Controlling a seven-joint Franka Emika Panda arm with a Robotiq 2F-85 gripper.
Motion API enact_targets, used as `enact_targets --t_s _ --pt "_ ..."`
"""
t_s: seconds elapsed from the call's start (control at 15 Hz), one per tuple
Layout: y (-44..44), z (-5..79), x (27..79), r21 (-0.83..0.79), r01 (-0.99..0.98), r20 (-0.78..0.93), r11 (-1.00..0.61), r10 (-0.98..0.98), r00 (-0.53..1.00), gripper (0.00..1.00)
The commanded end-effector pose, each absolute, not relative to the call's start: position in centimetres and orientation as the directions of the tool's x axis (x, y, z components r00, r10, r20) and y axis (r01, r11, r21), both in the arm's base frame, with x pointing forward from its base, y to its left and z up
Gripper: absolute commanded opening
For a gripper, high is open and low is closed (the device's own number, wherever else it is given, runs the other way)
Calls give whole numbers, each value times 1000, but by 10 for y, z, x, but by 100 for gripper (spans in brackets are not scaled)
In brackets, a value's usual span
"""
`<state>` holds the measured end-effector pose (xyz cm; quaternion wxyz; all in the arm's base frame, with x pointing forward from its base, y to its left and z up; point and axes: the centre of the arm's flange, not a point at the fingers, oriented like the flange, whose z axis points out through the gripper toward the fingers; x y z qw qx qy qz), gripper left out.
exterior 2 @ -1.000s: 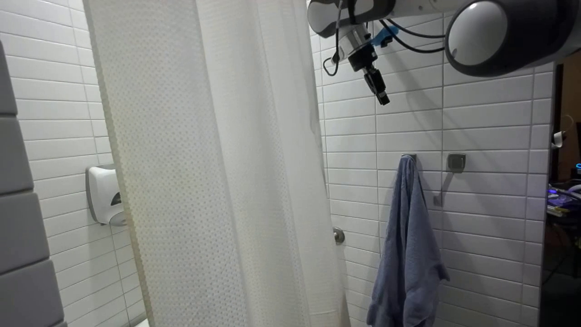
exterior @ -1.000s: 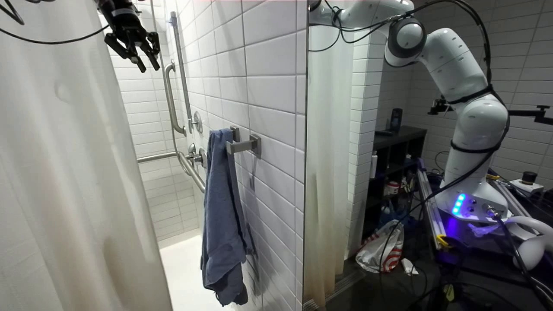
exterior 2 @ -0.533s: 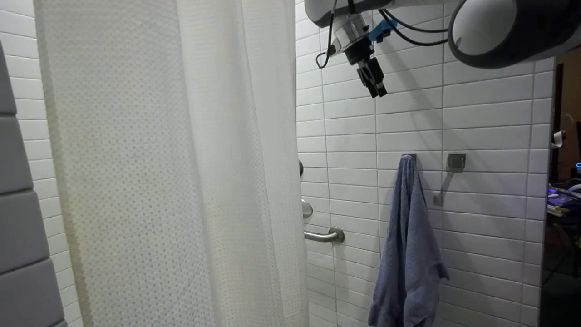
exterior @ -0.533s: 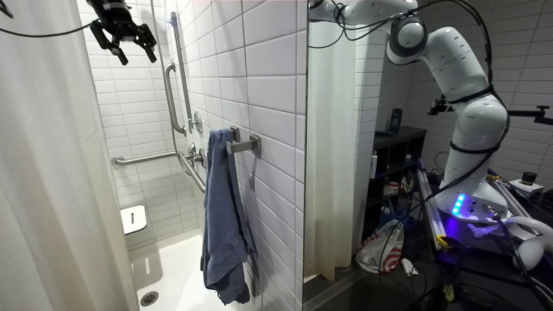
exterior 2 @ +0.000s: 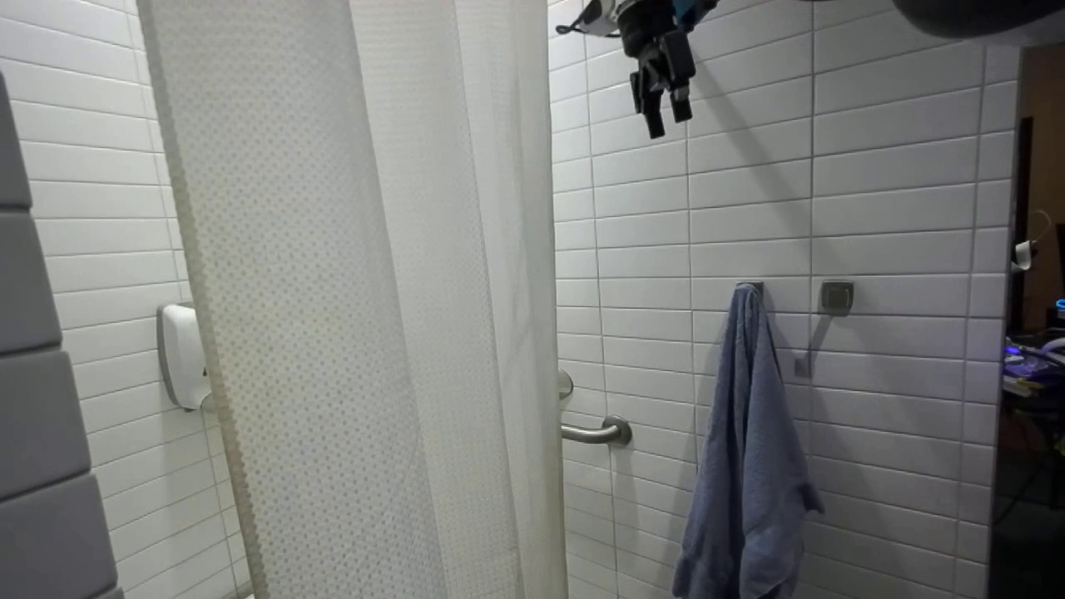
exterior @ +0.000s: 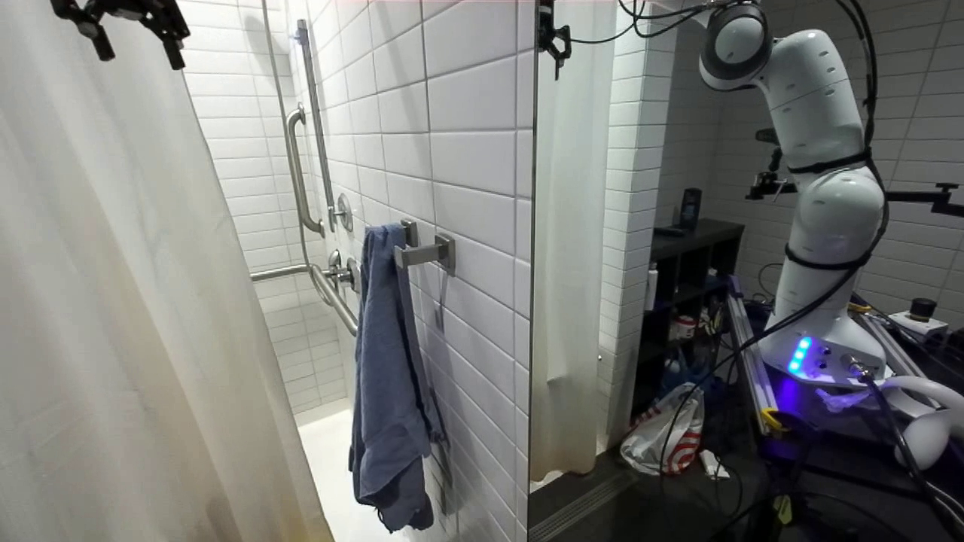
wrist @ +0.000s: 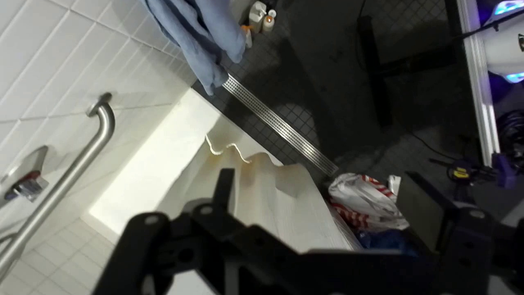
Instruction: Close the shower curtain
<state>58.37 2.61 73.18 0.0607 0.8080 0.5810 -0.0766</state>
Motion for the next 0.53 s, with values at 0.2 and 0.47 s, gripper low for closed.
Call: enact_targets --t_s 0.2,0.47 --pt "60 692 546 -133 976 17 -174 984 178 100" --pt "68 700 576 -169 971 24 -167 985 173 100"
